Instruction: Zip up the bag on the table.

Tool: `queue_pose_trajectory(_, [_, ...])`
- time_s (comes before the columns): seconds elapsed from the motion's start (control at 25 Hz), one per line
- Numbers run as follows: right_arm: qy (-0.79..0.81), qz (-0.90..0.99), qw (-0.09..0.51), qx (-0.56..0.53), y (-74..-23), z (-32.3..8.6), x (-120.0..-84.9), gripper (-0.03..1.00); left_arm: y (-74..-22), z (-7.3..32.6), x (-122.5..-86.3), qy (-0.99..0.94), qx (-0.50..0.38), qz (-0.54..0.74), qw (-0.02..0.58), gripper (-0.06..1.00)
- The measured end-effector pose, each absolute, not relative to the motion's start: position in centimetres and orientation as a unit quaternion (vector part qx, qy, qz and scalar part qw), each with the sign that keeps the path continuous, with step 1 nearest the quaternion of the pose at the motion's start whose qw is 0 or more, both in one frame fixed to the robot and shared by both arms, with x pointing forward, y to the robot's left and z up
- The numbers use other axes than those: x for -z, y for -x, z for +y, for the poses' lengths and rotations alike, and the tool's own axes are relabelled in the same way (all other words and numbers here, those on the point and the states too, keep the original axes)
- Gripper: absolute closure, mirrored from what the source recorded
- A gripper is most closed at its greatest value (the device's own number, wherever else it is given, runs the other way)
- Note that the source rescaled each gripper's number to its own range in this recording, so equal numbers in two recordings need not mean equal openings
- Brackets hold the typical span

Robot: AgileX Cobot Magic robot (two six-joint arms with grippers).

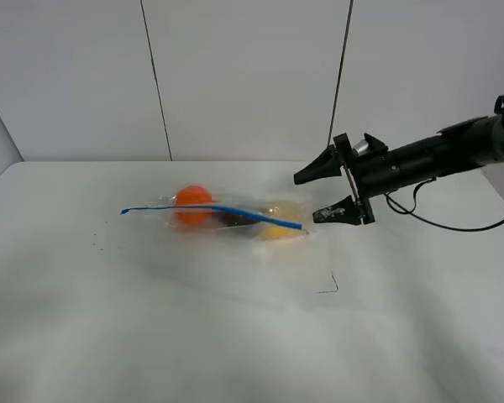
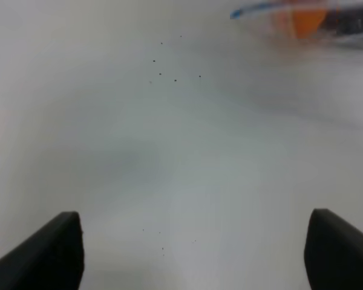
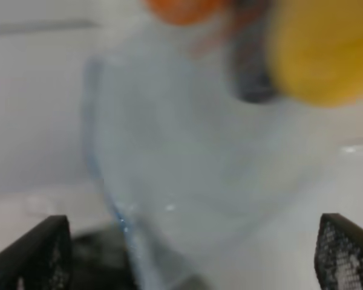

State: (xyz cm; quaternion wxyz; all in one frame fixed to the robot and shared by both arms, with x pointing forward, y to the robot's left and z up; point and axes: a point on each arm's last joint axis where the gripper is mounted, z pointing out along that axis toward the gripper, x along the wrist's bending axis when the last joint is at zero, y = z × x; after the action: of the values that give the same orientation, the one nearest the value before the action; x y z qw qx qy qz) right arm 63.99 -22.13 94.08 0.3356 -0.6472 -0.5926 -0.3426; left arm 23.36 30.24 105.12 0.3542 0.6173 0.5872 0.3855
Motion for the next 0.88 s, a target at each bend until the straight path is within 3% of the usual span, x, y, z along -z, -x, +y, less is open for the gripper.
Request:
queue_pose_trajectory(0.4, [0.651,-0.748,0.043,0.124,-67.2,-23.5,-99.1,0.02,-23.4,30.2,-105.1,-0.617,-0.386,0.587,0.354,0.0])
queue_pose_trajectory(0.88, [0.681,-0.726,-0.005,0.097,-67.9,-27.8,-99.8,0.02,-23.4,30.2,-105.2,-0.617,-0.386,0.586,0.356,0.0])
